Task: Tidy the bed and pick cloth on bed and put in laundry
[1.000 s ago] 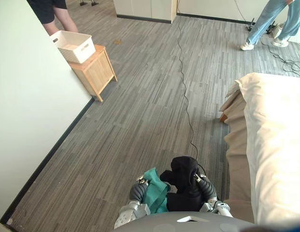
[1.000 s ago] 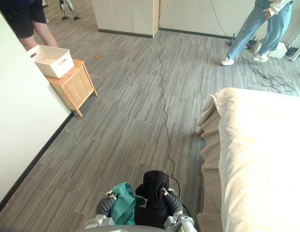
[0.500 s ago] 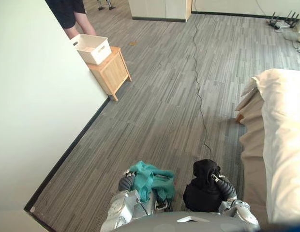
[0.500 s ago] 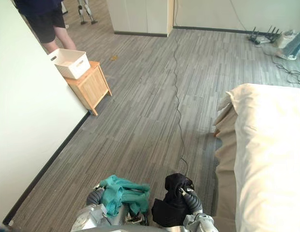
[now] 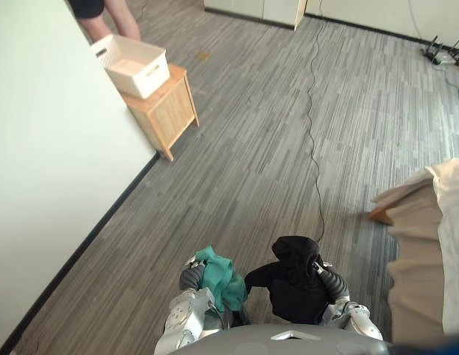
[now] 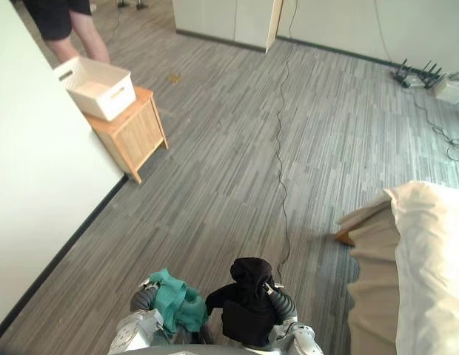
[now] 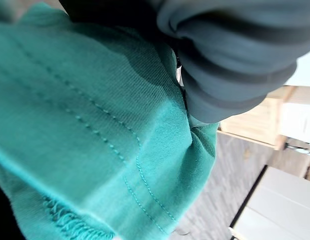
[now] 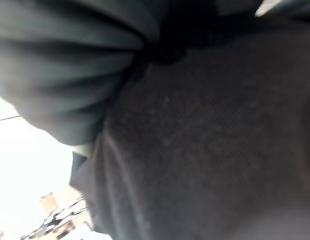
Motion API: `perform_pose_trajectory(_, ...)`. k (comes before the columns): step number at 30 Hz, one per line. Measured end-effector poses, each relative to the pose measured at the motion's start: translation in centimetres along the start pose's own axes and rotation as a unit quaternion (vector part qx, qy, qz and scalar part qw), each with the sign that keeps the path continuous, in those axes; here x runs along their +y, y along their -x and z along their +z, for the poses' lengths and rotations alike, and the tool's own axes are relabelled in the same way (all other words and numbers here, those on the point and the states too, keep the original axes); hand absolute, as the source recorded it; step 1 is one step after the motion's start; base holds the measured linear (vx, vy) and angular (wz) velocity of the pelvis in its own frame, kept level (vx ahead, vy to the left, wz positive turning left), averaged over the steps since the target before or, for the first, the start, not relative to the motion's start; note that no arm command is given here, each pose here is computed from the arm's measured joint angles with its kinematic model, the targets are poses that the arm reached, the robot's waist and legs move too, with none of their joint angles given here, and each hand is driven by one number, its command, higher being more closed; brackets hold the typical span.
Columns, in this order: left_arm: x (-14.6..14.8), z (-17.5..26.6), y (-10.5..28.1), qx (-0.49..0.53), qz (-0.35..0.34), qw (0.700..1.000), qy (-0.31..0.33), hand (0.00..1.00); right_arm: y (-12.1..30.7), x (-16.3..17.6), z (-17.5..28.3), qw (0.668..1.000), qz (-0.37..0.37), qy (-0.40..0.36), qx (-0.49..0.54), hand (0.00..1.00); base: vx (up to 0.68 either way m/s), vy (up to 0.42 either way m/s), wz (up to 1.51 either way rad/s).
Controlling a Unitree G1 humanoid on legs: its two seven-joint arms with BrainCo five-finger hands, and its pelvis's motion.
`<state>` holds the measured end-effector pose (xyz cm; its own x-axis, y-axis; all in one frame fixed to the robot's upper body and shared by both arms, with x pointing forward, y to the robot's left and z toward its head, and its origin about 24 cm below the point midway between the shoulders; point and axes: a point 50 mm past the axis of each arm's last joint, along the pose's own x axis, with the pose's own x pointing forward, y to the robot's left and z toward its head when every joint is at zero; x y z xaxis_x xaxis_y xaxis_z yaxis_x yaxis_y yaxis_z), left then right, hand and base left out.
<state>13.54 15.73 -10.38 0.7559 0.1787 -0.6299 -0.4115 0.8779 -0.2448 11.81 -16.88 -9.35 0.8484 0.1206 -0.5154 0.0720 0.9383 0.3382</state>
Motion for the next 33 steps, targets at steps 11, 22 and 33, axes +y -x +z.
perform_pose_trajectory(11, 4.3, -0.5, 0.1, 0.042, 0.063, 0.997, 0.020, 1.00, -0.5, 0.2, 1.9, 0.999, 0.010, 0.017, -0.026, 1.00, 0.52, -0.245, 0.78)
perform_pose_trajectory(22, 2.3, -2.1, 1.4, 0.014, 0.040, 0.995, 0.088, 1.00, -1.2, -1.1, 4.1, 0.997, 0.039, 0.055, -0.044, 1.00, 0.59, -0.263, -0.21)
perform_pose_trajectory(33, 1.9, 1.6, -0.5, -0.041, 0.002, 0.999, -0.019, 1.00, -2.8, 1.0, 2.7, 0.999, 0.040, 0.022, -0.025, 1.00, 0.70, -0.037, 0.03)
